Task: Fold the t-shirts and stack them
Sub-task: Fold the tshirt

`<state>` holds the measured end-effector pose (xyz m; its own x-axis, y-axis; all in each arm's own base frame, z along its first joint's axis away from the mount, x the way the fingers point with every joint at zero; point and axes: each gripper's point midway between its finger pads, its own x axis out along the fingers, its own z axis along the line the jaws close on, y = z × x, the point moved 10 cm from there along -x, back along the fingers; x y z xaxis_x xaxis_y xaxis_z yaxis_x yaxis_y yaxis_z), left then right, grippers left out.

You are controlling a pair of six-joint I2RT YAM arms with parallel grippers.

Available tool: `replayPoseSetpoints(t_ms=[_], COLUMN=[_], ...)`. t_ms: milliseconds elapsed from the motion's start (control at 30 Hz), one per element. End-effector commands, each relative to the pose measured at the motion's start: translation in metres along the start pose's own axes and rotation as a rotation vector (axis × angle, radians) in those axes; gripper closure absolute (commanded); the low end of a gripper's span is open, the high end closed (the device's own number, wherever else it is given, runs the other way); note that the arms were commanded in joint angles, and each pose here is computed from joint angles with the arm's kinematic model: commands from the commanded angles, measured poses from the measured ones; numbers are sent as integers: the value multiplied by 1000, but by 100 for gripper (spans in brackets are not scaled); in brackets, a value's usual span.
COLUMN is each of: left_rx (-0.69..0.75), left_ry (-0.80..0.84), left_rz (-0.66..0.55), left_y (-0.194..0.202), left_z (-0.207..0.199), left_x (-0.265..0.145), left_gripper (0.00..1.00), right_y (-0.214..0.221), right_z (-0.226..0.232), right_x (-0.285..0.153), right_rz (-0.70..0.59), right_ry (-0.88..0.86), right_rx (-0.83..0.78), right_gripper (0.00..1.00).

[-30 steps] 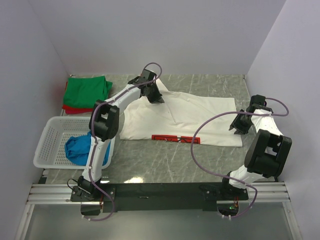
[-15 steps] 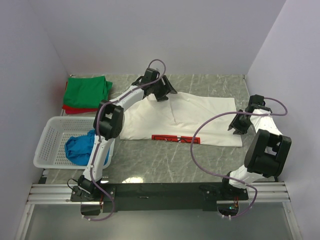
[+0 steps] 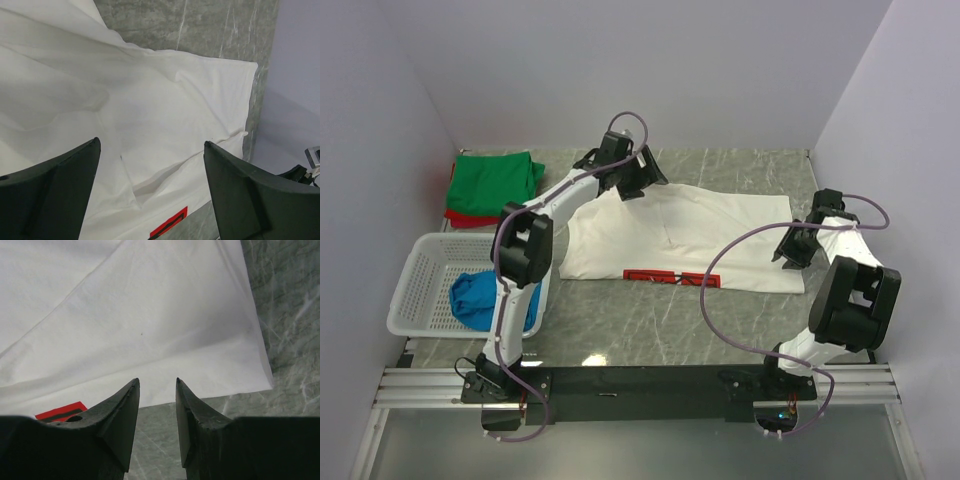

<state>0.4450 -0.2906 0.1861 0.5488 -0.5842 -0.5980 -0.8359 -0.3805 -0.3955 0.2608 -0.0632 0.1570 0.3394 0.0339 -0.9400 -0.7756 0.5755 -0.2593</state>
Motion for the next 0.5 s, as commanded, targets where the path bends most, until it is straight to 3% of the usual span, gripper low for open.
replayPoseSetpoints(t_ms=[0,200,467], left_rx=[88,92,138], left_ry=[-8,-93,-115], left_rz=[-44,42,7], left_y=[-4,8,2], left_z=[-14,-1,0], left_x=[-24,-6,17], left_gripper=[11,12,21], right_y=[-2,-1,1], right_z=[5,8,8], right_x=[5,7,7], right_rz=[-7,2,2], right_ry=[-5,-3,-2], right_rx=[-30,-41,-45], right_gripper=[57,57,57])
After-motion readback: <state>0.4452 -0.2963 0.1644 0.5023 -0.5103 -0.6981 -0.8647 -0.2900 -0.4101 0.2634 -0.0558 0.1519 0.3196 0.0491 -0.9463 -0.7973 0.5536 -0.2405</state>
